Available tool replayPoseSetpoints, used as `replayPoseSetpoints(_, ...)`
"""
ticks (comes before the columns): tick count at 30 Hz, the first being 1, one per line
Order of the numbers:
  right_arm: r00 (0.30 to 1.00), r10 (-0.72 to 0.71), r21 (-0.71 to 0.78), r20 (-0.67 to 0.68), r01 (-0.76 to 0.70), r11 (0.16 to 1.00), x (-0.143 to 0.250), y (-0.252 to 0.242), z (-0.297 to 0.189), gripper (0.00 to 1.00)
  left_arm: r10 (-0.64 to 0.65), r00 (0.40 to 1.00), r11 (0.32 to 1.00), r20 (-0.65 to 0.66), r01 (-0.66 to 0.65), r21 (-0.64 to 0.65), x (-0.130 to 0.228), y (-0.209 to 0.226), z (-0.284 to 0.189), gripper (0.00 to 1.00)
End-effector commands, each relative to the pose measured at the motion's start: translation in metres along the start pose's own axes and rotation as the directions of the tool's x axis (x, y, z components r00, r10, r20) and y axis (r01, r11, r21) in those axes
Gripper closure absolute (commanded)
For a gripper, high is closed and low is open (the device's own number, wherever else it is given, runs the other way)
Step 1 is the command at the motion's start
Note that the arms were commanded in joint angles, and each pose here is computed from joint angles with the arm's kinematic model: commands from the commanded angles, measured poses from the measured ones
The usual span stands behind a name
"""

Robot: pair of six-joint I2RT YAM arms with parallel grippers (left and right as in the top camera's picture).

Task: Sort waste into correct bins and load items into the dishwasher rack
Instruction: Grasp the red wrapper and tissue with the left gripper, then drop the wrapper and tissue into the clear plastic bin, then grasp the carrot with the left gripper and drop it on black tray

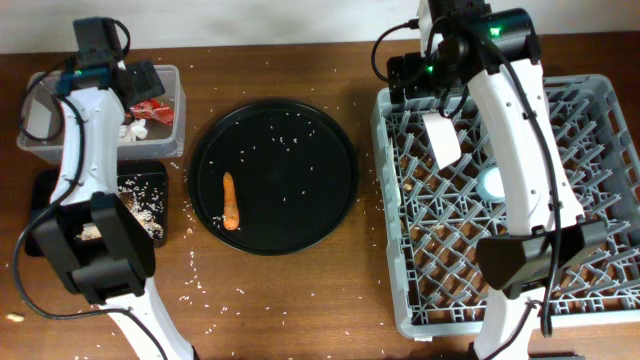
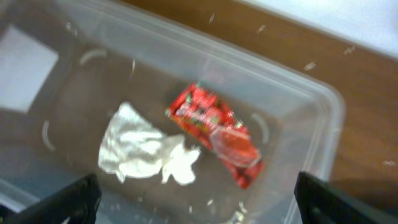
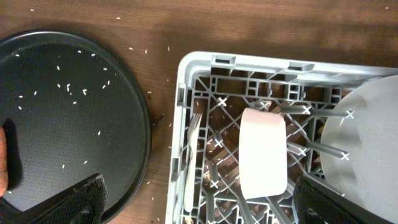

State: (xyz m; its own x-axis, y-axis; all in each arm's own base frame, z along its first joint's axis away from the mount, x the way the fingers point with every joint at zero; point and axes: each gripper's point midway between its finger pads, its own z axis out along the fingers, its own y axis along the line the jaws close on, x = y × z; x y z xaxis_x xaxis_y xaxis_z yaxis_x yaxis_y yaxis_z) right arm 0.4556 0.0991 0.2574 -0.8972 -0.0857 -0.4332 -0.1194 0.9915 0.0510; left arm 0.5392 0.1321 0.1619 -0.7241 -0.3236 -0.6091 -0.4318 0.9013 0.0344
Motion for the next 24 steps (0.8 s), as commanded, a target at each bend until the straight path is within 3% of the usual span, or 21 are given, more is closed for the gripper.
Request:
replayPoseSetpoints(1, 1.0, -0.026, 0.002, -0.01, 0.026, 1.0, 0.003, -0.002, -0.001, 0.05, 0.151, 0.988, 0.959, 0.025, -0.153, 0.238, -0.025, -0.042, -0.077, 0.01)
replayPoseSetpoints(4, 0.999, -0.012, 0.025, -0.037, 0.013, 1.0, 0.009, -0.012, -0.001, 0.05, 0.27, 0.946, 0.93, -0.179, -0.208, 0.302, 0.037, -0.064, -0.137, 0.01)
replayPoseSetpoints(6, 0.999, -0.007, 0.028, -0.036, 0.008, 1.0, 0.008, -0.015, -0.001, 0.04, 0.348, 0.875, 0.916, -0.336, -0.239, 0.323, 0.085, -0.07, -0.154, 0.01)
replayPoseSetpoints(10, 0.999, -0.009, 0.026, -0.035, 0.01, 1.0, 0.008, -0.014, -0.001, 0.03, 0.442, 0.762, 0.887, -0.472, -0.294, 0.356, 0.139, -0.09, -0.174, 0.01)
replayPoseSetpoints(13, 0.999, -0.005, 0.025, -0.036, 0.006, 1.0, 0.009, -0.013, -0.001, 0.03, 0.46, 0.701, 0.884, -0.545, -0.304, 0.356, 0.187, -0.112, -0.143, 0.01)
replayPoseSetpoints(16, 0.999, -0.006, 0.026, -0.036, 0.007, 1.0, 0.009, -0.014, -0.001, 0.02, 0.463, 0.682, 0.884, -0.566, -0.308, 0.353, 0.24, -0.121, -0.085, 0.04)
replayPoseSetpoints(21, 0.999, -0.006, 0.028, -0.052, 0.007, 1.0, 0.012, -0.014, -0.001, 0.02, 0.436, 0.689, 0.898, -0.58, -0.286, 0.335, 0.272, -0.107, -0.047, 0.23)
replayPoseSetpoints(24, 0.999, -0.005, 0.028, -0.054, 0.007, 1.0, 0.013, -0.014, -0.001, 0.02, 0.435, 0.681, 0.899, -0.589, -0.289, 0.33, 0.302, -0.098, -0.029, 0.28)
